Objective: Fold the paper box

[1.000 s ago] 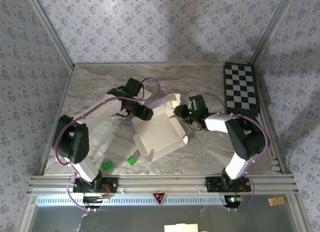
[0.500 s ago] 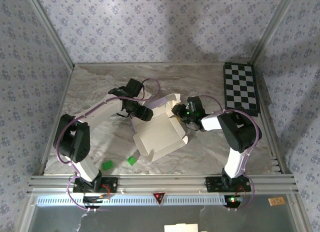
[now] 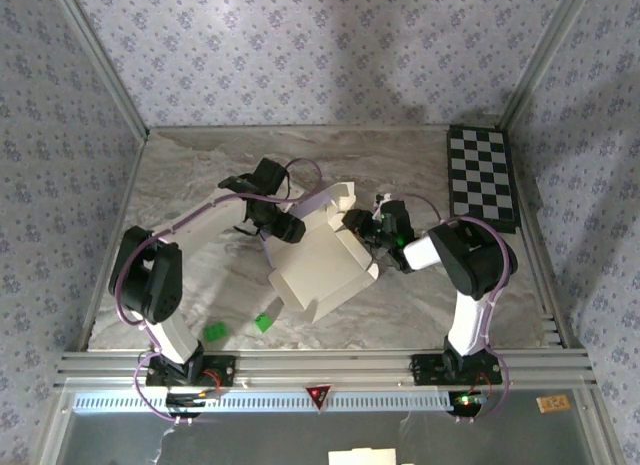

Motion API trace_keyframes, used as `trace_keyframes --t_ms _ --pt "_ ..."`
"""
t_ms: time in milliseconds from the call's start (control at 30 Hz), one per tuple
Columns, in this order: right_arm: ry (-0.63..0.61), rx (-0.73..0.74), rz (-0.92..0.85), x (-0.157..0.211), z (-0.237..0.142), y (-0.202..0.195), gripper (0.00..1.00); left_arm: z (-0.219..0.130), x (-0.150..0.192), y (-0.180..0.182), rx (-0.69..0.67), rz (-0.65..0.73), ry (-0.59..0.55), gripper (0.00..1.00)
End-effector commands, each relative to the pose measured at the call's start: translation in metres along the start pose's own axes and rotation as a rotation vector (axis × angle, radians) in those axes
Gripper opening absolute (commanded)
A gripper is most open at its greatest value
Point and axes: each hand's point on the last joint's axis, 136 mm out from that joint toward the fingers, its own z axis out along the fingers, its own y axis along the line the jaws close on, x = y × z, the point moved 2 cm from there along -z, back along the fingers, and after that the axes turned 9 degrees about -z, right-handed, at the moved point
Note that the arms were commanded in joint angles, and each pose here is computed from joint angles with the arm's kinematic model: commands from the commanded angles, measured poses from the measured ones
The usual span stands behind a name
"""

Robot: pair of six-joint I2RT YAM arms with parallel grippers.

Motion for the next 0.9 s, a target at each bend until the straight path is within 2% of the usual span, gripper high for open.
trace_keyframes --t_ms 0,200,333,533,867 --pt "-0.018 -0.087 -0.053 -0.002 0.000 0.017 0.34 -0.004 -0.004 -0.008 0.023 0.010 0.009 0.65" --pt "0.007 -0.121 -0.062 0.001 0.006 0.026 0.33 -0.002 -0.002 -0.009 0.025 0.010 0.017 0.64" --pt "0.018 0.066 -0.042 0.003 0.001 -0.008 0.33 -0.003 -0.003 -0.009 0.024 0.015 0.016 0.64" --pt "0.013 0.166 -0.052 -0.008 0.001 -0.024 0.40 -0.001 -0.002 -0.009 0.021 0.021 0.025 0.64" --pt "0.026 0.003 -0.043 -0.013 0.027 -0.011 0.36 -0.003 -0.003 -0.010 0.027 0.024 0.024 0.64"
